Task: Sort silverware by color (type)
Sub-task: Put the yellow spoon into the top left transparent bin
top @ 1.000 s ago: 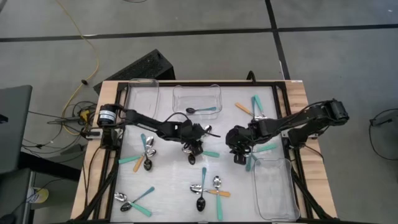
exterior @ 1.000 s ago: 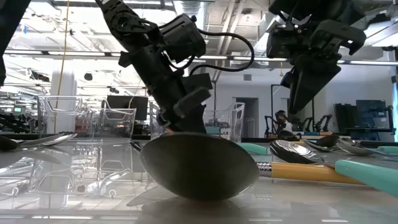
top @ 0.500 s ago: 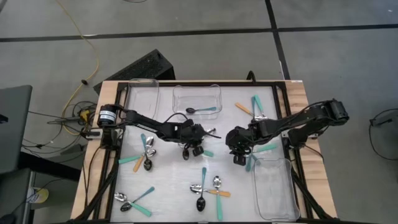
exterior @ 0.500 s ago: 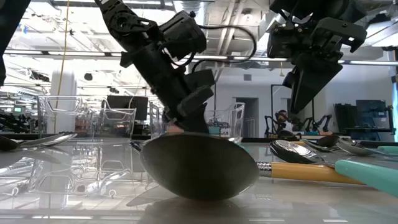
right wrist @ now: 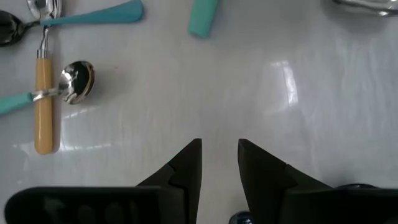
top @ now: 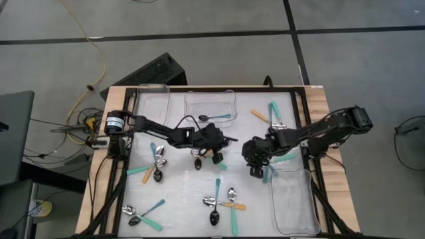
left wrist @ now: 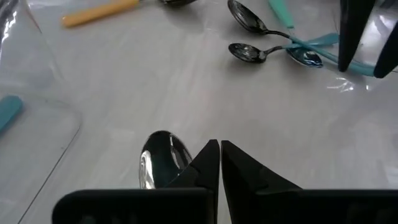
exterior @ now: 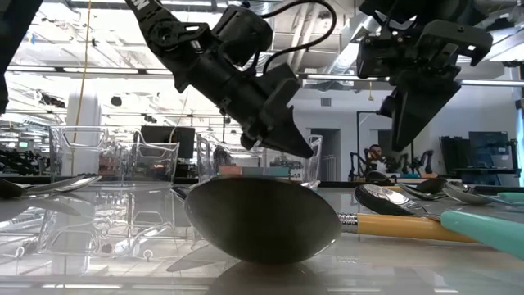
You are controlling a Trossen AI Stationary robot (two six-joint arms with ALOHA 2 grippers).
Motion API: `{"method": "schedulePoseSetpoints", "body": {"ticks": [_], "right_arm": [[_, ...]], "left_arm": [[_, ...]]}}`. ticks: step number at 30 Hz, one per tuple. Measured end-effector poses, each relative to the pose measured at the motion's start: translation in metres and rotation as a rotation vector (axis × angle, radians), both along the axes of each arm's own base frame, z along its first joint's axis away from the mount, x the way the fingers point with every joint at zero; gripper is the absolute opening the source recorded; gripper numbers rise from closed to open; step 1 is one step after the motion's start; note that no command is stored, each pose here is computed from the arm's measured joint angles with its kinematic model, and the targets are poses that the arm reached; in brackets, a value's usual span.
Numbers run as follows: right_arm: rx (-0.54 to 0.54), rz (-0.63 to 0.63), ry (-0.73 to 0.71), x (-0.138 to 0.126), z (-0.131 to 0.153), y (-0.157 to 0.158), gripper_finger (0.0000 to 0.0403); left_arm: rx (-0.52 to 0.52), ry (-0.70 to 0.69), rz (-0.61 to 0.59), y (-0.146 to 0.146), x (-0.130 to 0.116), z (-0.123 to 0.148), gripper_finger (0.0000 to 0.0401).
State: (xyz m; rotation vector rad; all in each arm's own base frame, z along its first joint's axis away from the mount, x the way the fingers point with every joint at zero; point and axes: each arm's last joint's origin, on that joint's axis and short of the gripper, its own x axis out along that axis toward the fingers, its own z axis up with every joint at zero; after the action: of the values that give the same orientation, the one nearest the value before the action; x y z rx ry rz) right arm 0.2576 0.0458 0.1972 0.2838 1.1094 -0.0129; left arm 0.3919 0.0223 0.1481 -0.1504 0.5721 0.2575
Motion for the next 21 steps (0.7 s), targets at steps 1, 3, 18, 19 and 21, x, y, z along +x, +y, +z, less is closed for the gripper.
{"method": "schedulePoseSetpoints", "body": {"ticks": [1, 3, 18, 19, 21], "right_arm": [[0.002, 0.001, 0.0, 0.0, 0.0, 0.001, 0.0127], [0.002, 0.004, -0.001, 0.0, 0.0, 0.002, 0.0127], [-0.012, 0.013, -0.006, 0.001, 0.0, -0.003, 0.0127], [-0.012, 0.012, -0.006, 0.001, 0.0, -0.003, 0.0127], [-0.013, 0.01, -0.006, 0.001, 0.0, -0.004, 0.0127]], "left_arm": [[-0.003, 0.003, -0.003, 0.0, 0.0, 0.0, 0.0001], [-0.016, 0.02, -0.013, 0.0, -0.001, -0.002, 0.0001], [-0.019, 0.263, 0.03, -0.005, -0.014, -0.014, 0.0142], [-0.009, 0.259, 0.037, -0.007, -0.013, -0.014, 0.0158], [0.011, 0.272, 0.054, -0.008, -0.015, -0.015, 0.0187]]}}
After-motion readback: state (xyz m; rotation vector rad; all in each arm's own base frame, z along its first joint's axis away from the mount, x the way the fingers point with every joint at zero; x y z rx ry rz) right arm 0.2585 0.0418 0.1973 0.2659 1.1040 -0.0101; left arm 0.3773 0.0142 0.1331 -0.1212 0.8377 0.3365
